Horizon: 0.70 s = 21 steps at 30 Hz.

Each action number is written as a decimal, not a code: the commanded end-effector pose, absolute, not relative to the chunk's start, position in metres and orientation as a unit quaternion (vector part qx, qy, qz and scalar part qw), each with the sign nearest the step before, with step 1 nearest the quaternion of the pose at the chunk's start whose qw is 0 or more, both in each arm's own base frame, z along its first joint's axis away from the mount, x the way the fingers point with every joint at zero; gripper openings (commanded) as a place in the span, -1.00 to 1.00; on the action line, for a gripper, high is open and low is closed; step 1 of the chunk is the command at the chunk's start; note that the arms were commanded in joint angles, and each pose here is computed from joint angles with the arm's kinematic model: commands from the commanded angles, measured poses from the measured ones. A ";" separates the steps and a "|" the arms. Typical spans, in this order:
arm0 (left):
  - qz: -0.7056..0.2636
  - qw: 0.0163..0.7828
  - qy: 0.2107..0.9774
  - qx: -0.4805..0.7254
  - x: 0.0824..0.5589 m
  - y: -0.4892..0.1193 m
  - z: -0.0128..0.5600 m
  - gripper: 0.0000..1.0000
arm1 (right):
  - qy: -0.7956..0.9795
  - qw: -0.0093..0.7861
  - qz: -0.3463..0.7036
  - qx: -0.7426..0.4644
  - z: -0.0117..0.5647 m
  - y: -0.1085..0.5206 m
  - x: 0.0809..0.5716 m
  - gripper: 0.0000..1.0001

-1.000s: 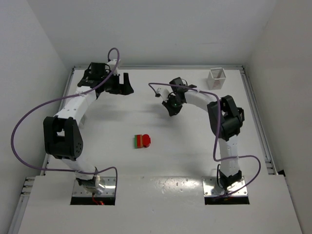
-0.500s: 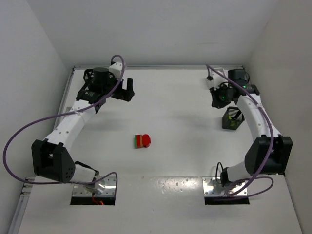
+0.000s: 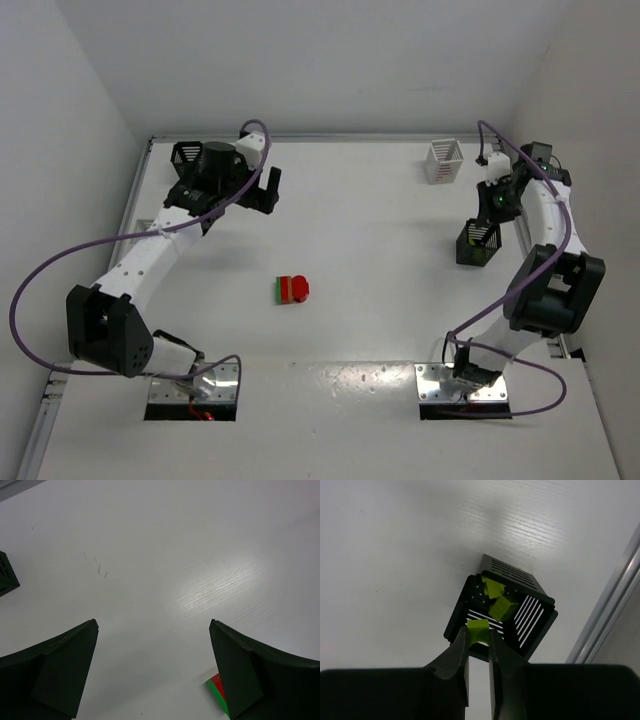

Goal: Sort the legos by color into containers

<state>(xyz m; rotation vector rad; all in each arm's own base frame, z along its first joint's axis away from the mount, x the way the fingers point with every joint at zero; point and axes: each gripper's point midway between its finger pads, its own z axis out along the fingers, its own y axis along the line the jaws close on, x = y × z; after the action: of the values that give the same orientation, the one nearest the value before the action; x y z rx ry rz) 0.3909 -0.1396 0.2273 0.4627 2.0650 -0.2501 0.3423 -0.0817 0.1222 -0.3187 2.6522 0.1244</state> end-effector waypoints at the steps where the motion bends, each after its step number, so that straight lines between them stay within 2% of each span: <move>1: -0.090 0.507 0.834 0.200 0.389 -0.137 0.250 0.99 | 0.964 0.230 0.038 -0.130 0.129 -0.092 0.343 -0.81; 2: -0.094 0.506 0.833 0.202 0.389 -0.138 0.250 0.99 | 0.966 0.218 0.044 -0.128 0.124 -0.091 0.340 -0.74; 4: -0.099 0.485 0.843 0.210 0.385 -0.143 0.240 0.99 | 0.967 0.214 0.031 -0.132 0.124 -0.099 0.338 -0.45; 5: -0.100 0.492 0.839 0.210 0.387 -0.144 0.247 0.99 | 0.968 0.210 0.033 -0.132 0.121 -0.098 0.336 -0.45; 6: -0.103 0.483 0.842 0.217 0.383 -0.144 0.243 0.99 | 0.969 0.212 0.025 -0.126 0.121 -0.104 0.336 -0.32; 10: -0.105 0.465 0.849 0.230 0.381 -0.146 0.242 0.99 | 0.965 0.224 0.017 -0.136 0.123 -0.105 0.337 -0.11; 13: -0.121 0.446 0.852 0.244 0.372 -0.151 0.236 0.99 | 0.964 0.228 0.013 -0.138 0.124 -0.109 0.338 -0.04; 15: -0.152 0.432 0.838 0.297 0.354 -0.161 0.235 0.99 | 0.955 0.258 0.027 -0.145 0.142 -0.103 0.342 -0.04; 17: -0.177 0.409 0.812 0.376 0.327 -0.171 0.226 0.99 | 0.946 0.270 0.057 -0.169 0.145 -0.083 0.340 -0.04; 21: -0.151 0.349 0.798 0.468 0.288 -0.170 0.193 0.99 | 0.925 0.274 0.153 -0.212 0.149 -0.032 0.314 -0.02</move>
<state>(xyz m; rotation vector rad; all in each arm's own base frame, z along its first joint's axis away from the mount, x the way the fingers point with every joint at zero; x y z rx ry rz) 0.3331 -0.1619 0.2061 0.9159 2.1124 -0.3589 0.3291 -0.0777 0.1283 -0.4526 2.6063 0.1954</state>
